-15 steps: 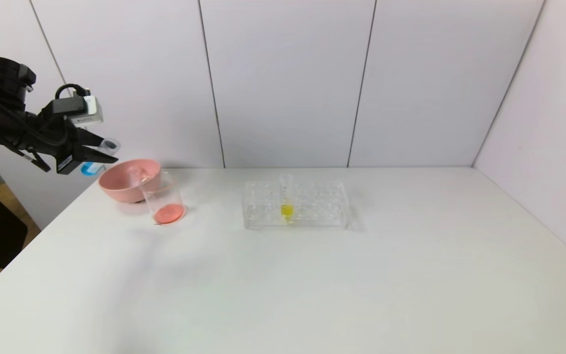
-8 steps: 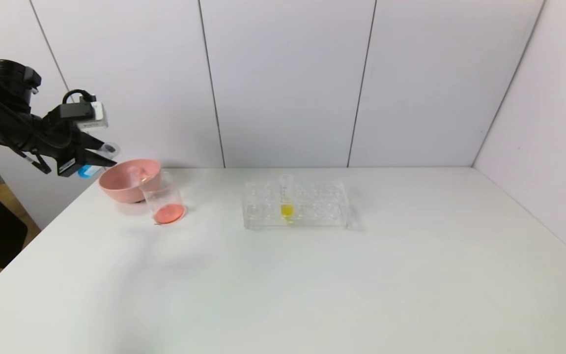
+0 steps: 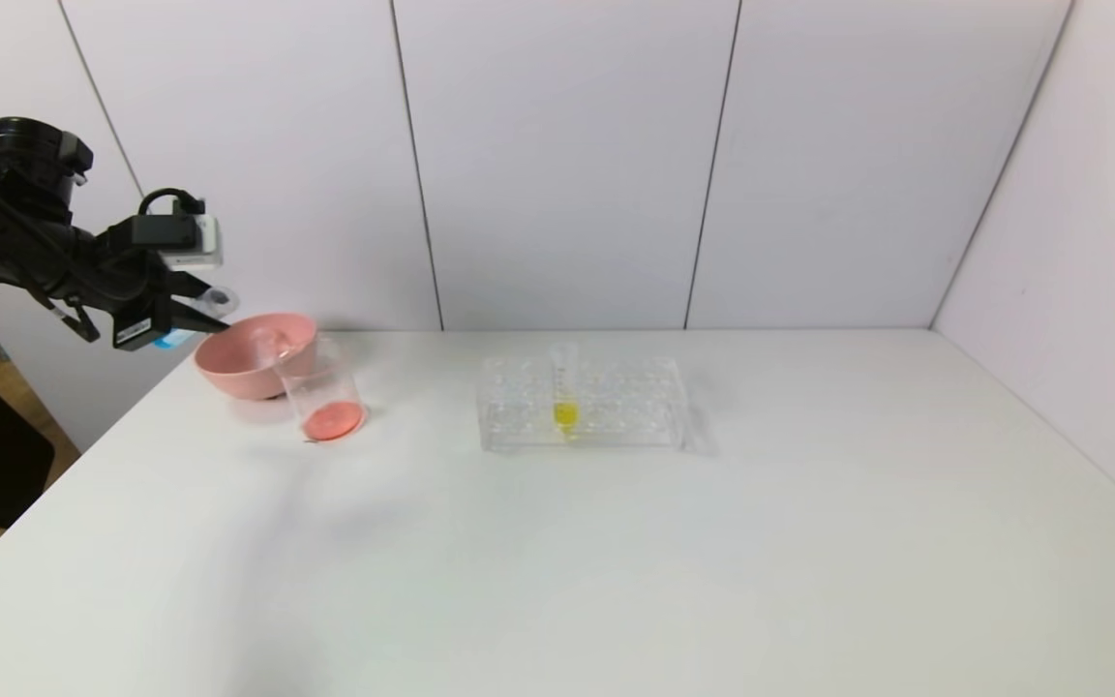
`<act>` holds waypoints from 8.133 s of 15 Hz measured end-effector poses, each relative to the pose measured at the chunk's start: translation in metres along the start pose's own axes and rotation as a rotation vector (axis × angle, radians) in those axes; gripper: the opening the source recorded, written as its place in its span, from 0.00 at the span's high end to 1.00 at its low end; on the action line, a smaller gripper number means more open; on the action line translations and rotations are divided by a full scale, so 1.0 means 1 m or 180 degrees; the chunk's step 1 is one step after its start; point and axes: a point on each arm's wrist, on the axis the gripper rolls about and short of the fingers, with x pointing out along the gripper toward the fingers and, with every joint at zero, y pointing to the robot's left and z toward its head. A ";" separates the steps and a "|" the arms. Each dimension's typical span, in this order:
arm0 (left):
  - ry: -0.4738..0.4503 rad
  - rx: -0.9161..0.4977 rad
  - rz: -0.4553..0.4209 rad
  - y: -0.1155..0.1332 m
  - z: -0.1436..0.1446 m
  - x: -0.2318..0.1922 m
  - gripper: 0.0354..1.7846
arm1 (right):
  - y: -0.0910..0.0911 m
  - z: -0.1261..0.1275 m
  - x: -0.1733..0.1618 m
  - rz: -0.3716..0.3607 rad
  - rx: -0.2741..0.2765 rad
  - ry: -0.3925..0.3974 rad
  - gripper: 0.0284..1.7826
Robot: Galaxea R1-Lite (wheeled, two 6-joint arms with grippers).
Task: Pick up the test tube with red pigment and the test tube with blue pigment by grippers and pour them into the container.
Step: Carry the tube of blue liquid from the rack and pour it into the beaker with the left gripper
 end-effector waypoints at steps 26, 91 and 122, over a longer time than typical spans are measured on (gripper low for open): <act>0.0054 0.0504 -0.0018 -0.001 0.014 0.008 0.76 | 0.000 0.000 0.000 0.0000 0.0000 0.0000 0.00; 0.0874 0.0833 -0.0133 -0.014 0.050 0.049 0.76 | 0.000 0.000 0.000 0.0001 0.0000 0.0001 0.00; 0.1312 0.0962 -0.0124 -0.019 0.064 0.060 0.76 | 0.000 0.000 0.000 0.0001 0.0000 0.0001 0.00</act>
